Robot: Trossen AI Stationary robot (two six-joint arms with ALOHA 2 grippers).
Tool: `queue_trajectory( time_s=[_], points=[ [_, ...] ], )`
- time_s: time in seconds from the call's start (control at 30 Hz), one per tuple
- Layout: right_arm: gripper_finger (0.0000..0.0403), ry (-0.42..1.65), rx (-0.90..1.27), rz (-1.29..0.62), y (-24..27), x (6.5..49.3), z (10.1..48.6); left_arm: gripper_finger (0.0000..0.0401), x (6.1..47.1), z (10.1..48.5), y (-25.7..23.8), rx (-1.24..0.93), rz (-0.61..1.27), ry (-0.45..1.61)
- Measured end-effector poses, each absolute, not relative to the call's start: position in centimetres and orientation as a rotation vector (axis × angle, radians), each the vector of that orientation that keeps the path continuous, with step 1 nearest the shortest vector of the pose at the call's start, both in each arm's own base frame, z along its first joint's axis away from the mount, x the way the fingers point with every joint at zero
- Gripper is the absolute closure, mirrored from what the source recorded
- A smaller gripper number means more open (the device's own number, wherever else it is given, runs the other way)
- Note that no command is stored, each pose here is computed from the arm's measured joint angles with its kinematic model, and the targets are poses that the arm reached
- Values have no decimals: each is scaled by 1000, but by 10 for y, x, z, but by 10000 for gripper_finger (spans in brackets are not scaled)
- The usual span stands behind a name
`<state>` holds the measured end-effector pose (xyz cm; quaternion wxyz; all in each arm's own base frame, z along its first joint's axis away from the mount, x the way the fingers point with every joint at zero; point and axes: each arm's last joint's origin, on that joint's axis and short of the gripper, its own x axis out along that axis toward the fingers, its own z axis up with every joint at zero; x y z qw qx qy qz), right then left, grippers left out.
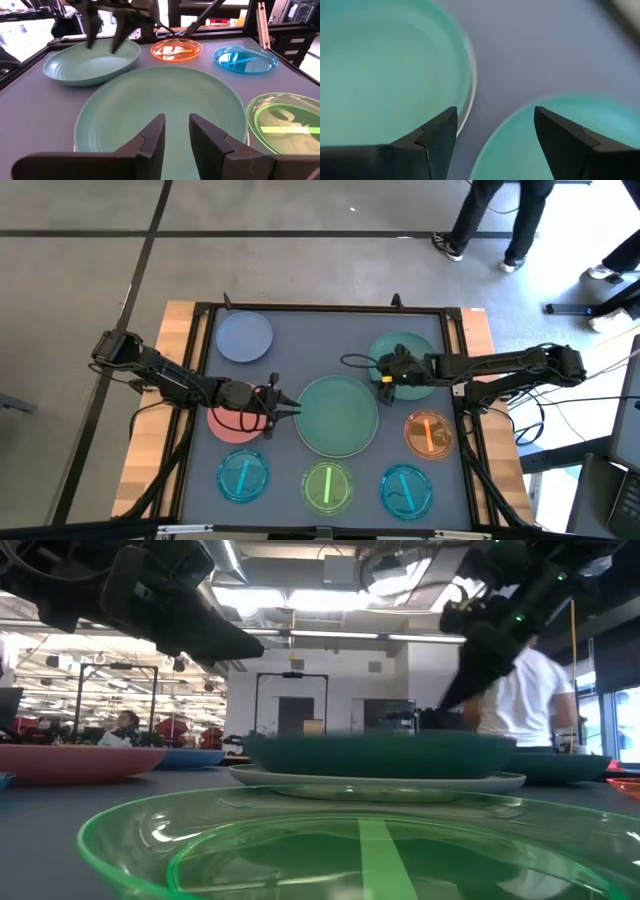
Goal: Stack plastic plates
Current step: Stack the green plate on the mint green plate
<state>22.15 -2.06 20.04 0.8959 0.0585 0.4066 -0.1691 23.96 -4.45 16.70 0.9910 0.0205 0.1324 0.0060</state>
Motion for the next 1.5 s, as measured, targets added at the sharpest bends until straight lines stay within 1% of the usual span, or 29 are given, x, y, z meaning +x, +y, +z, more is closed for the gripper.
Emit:
queue_trajectory(
  time_s=[0.13, 0.23, 0.4, 0.8, 0.9, 1.07, 1.5],
  points=[
    [150, 959, 214, -352, -18, 212, 193, 319, 240, 167, -45, 38, 12, 262],
    [150, 1012, 236, -366, -15, 208, 190, 319, 240, 167, -45, 33, 13, 262],
    [150, 1030, 206, -336, -4, 207, 189, 319, 240, 167, -45, 33, 13, 263],
    [150, 1120, 148, -382, 15, 212, 170, 319, 240, 167, -45, 8, 17, 269],
    [158, 1143, 130, -403, 15, 213, 165, 319, 240, 167, -45, 8, 17, 269],
    [199, 1195, 107, -424, 14, 214, 156, 319, 240, 167, -45, 7, 17, 269],
    [341, 1264, 62, -408, 14, 214, 147, 319, 240, 167, -45, 7, 17, 268]
  ],
)
